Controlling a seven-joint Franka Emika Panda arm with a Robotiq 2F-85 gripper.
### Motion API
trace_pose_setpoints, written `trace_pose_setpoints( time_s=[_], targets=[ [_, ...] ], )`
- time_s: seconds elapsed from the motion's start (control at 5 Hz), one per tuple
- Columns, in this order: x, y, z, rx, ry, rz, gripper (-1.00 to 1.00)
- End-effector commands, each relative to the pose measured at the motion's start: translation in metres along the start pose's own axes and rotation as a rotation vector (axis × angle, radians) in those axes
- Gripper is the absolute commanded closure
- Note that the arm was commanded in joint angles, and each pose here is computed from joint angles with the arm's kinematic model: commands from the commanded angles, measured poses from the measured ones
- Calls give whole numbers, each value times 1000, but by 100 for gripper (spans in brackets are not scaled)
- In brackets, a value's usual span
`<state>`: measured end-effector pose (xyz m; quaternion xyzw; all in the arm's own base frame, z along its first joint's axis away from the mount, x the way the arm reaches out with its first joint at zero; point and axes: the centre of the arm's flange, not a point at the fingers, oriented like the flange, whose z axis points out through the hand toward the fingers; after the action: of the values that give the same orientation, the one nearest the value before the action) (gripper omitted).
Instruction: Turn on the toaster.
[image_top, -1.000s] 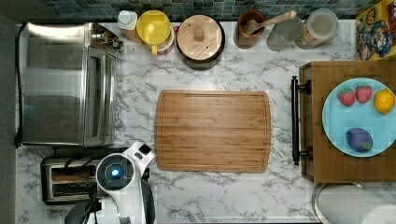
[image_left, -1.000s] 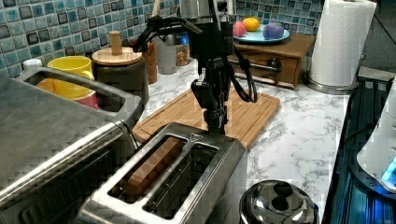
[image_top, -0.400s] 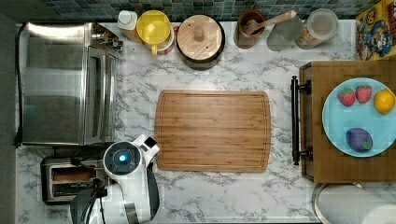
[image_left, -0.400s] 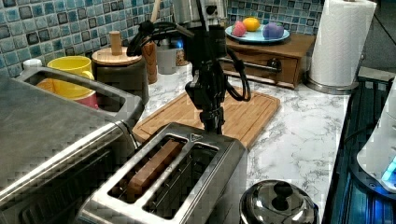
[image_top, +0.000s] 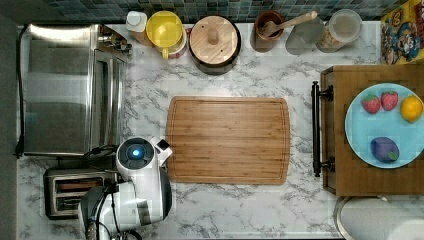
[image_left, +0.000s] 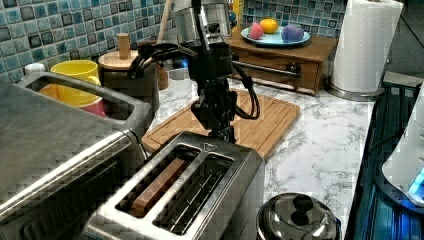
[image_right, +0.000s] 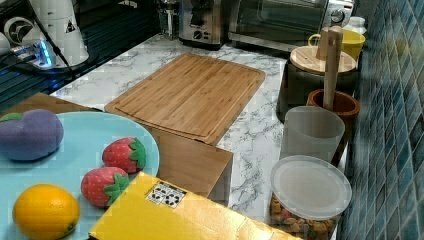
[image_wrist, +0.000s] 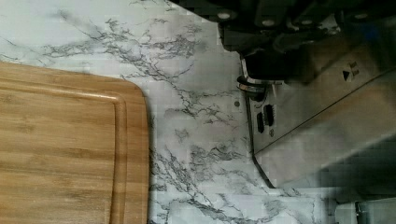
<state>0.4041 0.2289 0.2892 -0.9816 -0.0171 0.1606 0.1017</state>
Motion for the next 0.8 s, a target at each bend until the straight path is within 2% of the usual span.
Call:
trace_pose_setpoints(
  time_s=[0.2, 0.4, 0.8],
  targets=[
    [-16, 6, 66, -56, -28, -20, 100],
    [-23, -1, 74, -79, -44, -59, 100],
    [-23, -1, 74, -79, -44, -60, 100]
  ],
)
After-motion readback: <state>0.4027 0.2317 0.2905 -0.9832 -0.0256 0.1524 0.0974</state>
